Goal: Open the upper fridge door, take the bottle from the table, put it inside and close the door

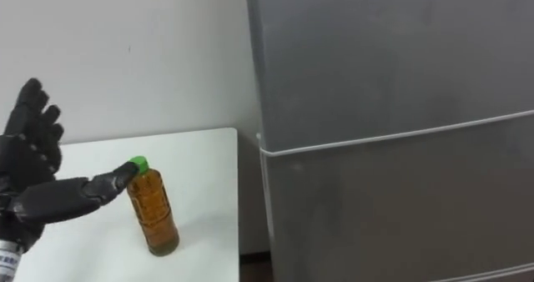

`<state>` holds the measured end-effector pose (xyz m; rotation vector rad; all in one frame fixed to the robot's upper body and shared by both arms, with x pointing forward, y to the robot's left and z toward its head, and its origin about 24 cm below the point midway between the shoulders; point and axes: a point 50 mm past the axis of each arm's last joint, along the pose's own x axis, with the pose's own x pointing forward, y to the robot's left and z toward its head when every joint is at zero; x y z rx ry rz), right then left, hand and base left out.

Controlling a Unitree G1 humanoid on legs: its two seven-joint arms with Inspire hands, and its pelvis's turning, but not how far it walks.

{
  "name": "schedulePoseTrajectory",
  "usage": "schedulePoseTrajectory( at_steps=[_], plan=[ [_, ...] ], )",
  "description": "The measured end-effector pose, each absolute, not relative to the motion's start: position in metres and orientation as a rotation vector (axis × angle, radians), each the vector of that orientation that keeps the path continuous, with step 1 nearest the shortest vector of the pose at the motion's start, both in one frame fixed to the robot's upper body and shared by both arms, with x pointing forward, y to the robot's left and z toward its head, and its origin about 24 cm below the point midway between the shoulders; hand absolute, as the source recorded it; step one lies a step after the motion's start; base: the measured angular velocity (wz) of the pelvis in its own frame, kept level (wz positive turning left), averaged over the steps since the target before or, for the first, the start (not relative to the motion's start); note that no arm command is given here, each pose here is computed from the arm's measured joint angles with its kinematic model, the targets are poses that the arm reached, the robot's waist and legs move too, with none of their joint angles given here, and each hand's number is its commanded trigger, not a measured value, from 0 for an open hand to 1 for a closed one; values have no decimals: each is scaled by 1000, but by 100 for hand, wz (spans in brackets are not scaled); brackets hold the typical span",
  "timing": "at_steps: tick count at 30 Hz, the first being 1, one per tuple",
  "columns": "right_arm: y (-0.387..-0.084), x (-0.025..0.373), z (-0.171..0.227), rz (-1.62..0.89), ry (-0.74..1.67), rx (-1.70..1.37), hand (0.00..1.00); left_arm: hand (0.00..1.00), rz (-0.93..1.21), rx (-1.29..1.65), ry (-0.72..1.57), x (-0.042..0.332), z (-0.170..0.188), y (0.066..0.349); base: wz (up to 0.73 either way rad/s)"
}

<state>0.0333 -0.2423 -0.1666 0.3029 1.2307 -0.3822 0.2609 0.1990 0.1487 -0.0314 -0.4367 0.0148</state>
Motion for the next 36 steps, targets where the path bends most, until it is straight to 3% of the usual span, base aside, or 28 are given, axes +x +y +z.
schedulePoseTrajectory(
  at_steps=[10,20,36],
  plan=[
    [-243,38,-166,-373,1224,294,0,0,-168,-28,-518,272,173,169,-3],
    [-248,47,-164,-370,1224,298,0,0,-377,-92,-439,273,164,135,0],
    [-247,57,-164,-343,1230,255,0,0,-532,-100,-444,273,172,118,0]
  ],
)
